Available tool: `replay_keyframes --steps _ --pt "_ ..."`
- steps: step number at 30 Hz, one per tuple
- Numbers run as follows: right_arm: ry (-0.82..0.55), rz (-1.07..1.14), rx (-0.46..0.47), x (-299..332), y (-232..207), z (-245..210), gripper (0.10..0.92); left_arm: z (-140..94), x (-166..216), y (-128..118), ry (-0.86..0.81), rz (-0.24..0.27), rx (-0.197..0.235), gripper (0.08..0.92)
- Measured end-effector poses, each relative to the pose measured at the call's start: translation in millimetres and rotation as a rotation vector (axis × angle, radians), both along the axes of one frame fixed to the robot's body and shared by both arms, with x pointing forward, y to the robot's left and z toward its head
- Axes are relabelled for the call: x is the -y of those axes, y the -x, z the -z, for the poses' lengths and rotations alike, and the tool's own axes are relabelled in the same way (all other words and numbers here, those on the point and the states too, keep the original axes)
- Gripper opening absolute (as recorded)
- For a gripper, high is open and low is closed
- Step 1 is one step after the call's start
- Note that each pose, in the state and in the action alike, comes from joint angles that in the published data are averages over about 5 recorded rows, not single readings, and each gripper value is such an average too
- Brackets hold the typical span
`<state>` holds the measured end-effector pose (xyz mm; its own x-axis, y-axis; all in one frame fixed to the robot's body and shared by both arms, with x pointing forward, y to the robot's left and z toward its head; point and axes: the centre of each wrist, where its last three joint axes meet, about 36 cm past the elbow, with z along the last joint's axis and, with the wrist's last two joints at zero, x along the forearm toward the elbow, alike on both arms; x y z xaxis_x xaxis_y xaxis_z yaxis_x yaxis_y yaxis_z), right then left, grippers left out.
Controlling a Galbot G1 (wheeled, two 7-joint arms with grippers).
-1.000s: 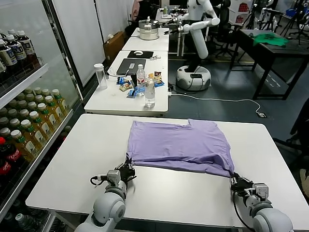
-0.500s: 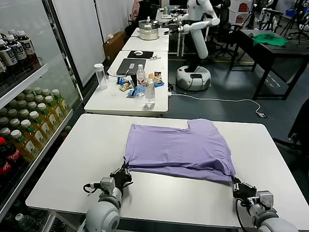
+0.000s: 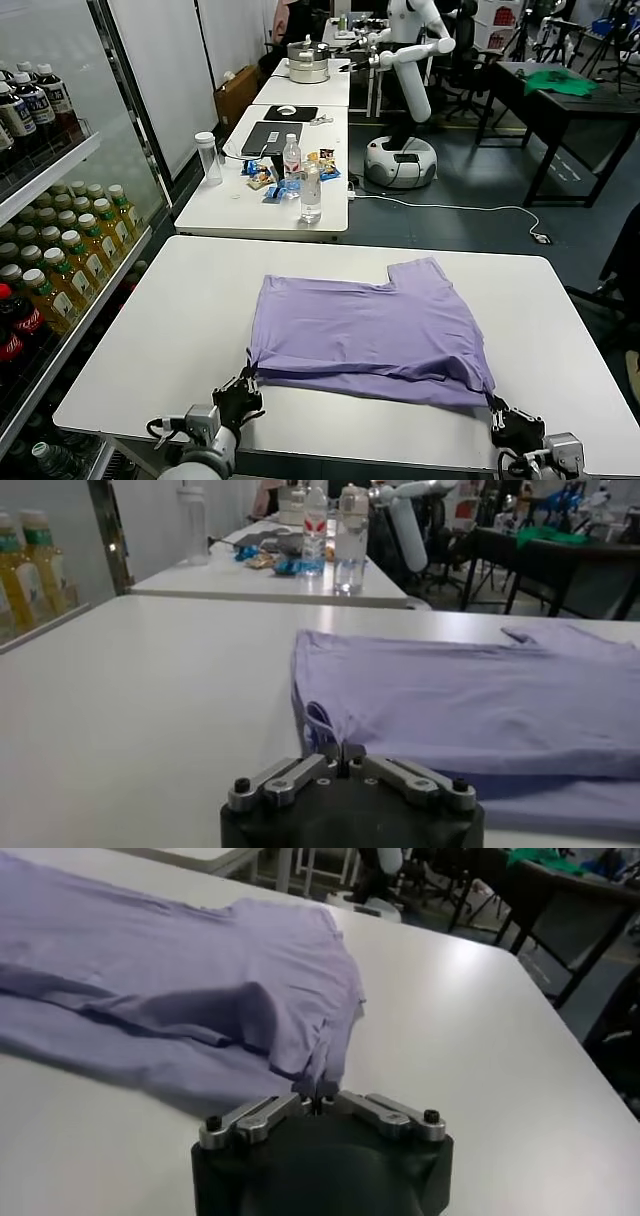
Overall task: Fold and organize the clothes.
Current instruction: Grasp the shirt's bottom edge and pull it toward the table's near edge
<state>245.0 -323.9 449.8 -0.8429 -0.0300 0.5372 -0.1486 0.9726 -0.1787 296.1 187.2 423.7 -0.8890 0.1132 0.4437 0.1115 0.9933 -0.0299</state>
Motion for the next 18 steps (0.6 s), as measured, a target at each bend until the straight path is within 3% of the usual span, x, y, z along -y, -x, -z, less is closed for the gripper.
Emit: replay_keyframes --steps 3,10,18 --pt "0.015 -0.009 0.009 -2 3 -4 0.217 -5 -1 7 -0.008 0.009 -0.003 0.15" --pt "0.038 -0.018 0.058 -3 -2 -17 0.424 -18 -5 11 -0.021 0.019 0.018 0.351" --pt "0.024 -0.021 0.112 2 -37 -27 0.649 -23 -7 -6 -0.023 0.037 0.061 0.576"
